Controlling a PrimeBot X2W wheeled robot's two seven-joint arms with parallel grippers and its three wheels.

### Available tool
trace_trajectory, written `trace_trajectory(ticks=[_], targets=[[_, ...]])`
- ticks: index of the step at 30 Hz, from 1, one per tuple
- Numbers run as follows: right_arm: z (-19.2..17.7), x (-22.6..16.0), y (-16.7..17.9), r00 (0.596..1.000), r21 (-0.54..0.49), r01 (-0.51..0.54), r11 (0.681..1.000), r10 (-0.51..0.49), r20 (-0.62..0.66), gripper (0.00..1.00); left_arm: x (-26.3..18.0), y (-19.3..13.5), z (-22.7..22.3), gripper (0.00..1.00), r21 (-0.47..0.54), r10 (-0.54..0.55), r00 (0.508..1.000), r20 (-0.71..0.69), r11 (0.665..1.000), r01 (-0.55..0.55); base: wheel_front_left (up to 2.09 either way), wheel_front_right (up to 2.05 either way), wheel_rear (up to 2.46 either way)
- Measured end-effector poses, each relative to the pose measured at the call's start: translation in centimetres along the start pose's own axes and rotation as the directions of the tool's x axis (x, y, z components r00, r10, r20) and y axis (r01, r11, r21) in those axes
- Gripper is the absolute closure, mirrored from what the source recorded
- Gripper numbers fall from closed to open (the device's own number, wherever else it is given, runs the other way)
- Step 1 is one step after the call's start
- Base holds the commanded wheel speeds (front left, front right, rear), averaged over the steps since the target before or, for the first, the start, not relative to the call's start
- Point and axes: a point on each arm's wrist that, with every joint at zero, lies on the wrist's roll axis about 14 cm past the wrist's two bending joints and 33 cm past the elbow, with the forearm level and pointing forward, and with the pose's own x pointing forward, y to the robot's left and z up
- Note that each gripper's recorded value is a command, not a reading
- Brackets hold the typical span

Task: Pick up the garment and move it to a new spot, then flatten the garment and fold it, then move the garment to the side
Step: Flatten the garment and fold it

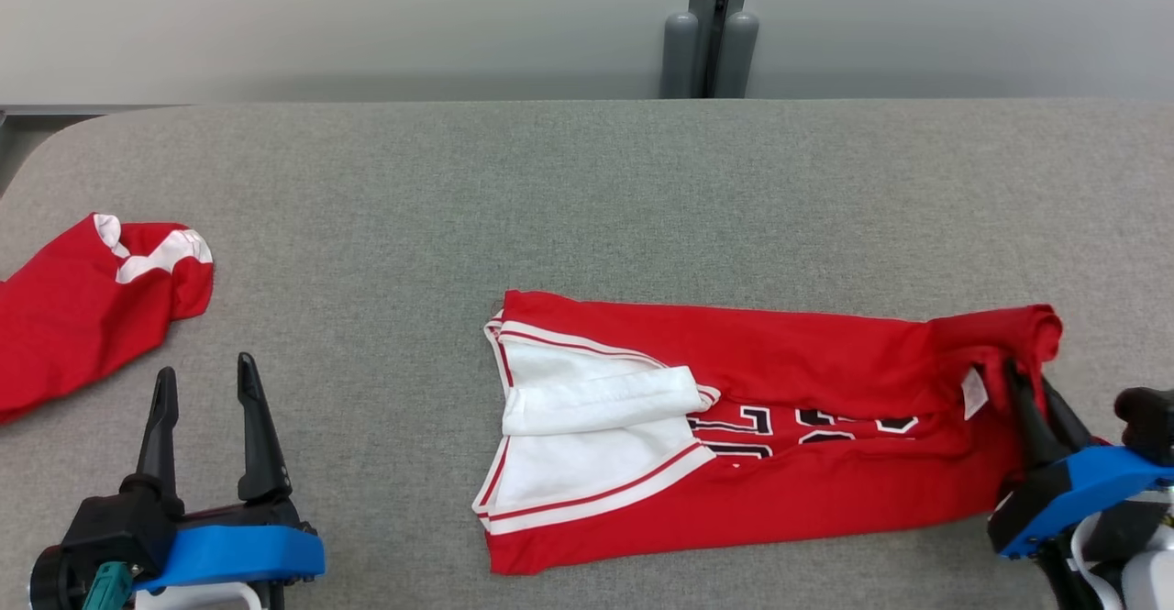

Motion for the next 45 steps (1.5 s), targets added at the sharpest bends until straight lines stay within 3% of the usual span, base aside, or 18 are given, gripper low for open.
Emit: trace_trajectory(ticks=[7,14,29,39,40,41,42,45], targets=[[0.6,0.7,5.5,0.990,0.013,-0.142,0.990,0.142,0.014,1.00,0.1,0.2,-0.2,0.00,0.002,0.006,1.000,-0.005,1.000,-0.006,0.00,0.00,0.00],[1.1,1.3,12.3,0.951,0.028,-0.308,0.951,0.307,0.025,1.00,0.0,0.5,-0.2,0.00,0.006,0.012,1.000,-0.007,1.000,-0.012,0.00,0.00,0.00],[1.0,1.1,24.7,0.800,0.054,-0.600,0.798,0.599,0.028,1.00,-0.1,1.2,-0.7,0.00,0.004,0.029,0.999,-0.025,1.000,-0.029,0.00,0.00,0.00],[0.0,0.7,28.4,0.730,0.076,-0.682,0.728,0.683,0.013,1.00,-0.3,1.6,-0.7,0.00,-0.010,0.050,0.998,-0.027,0.999,-0.050,0.00,0.00,0.00],[-0.2,0.7,28.6,0.726,0.077,-0.687,0.723,0.688,0.009,0.85,-0.4,1.7,-0.6,0.00,-0.010,0.052,0.998,-0.027,0.999,-0.052,0.00,0.00,0.00],[-0.4,0.5,28.8,0.721,0.080,-0.692,0.718,0.693,0.007,0.53,-0.4,1.7,-0.7,0.00,-0.009,0.052,0.998,-0.028,0.999,-0.053,0.00,0.00,0.00],[-0.6,0.4,29.0,0.715,0.086,-0.697,0.712,0.699,0.002,0.00,-0.4,1.7,-0.7,0.00,-0.010,0.054,0.998,-0.028,0.999,-0.054,0.00,0.00,0.00],[-0.4,0.3,29.0,0.715,0.087,-0.698,0.711,0.699,0.022,0.00,-0.2,1.4,-0.7,0.00,-0.017,0.049,0.998,-0.029,0.999,-0.050,0.00,0.00,0.00]])
